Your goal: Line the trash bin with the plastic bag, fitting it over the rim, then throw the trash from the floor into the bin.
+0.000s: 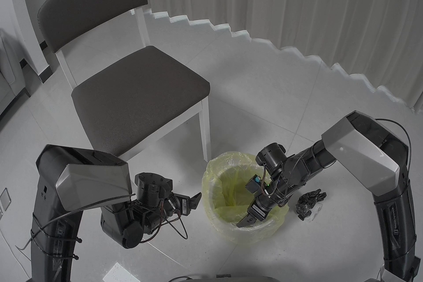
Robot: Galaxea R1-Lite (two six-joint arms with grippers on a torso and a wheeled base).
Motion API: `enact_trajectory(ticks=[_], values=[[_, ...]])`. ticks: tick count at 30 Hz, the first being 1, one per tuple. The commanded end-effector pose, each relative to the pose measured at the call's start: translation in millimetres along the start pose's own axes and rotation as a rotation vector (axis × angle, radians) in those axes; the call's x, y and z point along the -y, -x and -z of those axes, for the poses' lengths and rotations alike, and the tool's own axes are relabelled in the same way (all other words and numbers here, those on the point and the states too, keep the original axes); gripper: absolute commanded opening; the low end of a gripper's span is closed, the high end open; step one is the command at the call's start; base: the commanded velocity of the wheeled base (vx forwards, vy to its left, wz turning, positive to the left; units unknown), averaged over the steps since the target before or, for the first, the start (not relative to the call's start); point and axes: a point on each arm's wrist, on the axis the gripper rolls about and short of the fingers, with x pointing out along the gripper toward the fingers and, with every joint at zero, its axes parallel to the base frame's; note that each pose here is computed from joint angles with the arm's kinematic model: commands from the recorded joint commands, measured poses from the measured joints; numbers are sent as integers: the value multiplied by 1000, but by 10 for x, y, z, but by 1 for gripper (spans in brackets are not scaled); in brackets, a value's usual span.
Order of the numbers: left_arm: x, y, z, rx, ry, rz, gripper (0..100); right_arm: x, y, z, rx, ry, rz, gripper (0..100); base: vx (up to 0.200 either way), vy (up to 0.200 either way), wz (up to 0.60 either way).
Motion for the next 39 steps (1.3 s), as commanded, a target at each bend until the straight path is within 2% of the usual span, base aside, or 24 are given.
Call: enact_trajectory(ticks=[1,10,17,18,26,31,37,39], values=[[-1,-13,21,0,0,0,100,29,-55,-4,-1,-2,-1,100,0,0,0],[1,-33,54,5,-2,2,100,49,-133,9,-64,-14,-28,100,0,0,0],[-4,-36,50,6,-1,1,100,50,-141,16,-76,0,-34,100,0,0,0],[1,-33,52,6,-2,3,100,51,-147,20,-77,8,-35,0,0,0,0],[2,-28,44,18,-1,5,100,42,-126,1,-103,9,-48,0,0,0,0],[2,-26,47,17,-1,4,100,24,-83,-15,-94,73,-44,0,0,0,0],[0,-15,52,15,-1,4,100,-187,-51,-52,-107,112,-61,0,0,0,0],[1,-10,48,23,-1,5,100,-338,-76,-68,-116,147,-65,0,0,0,0]])
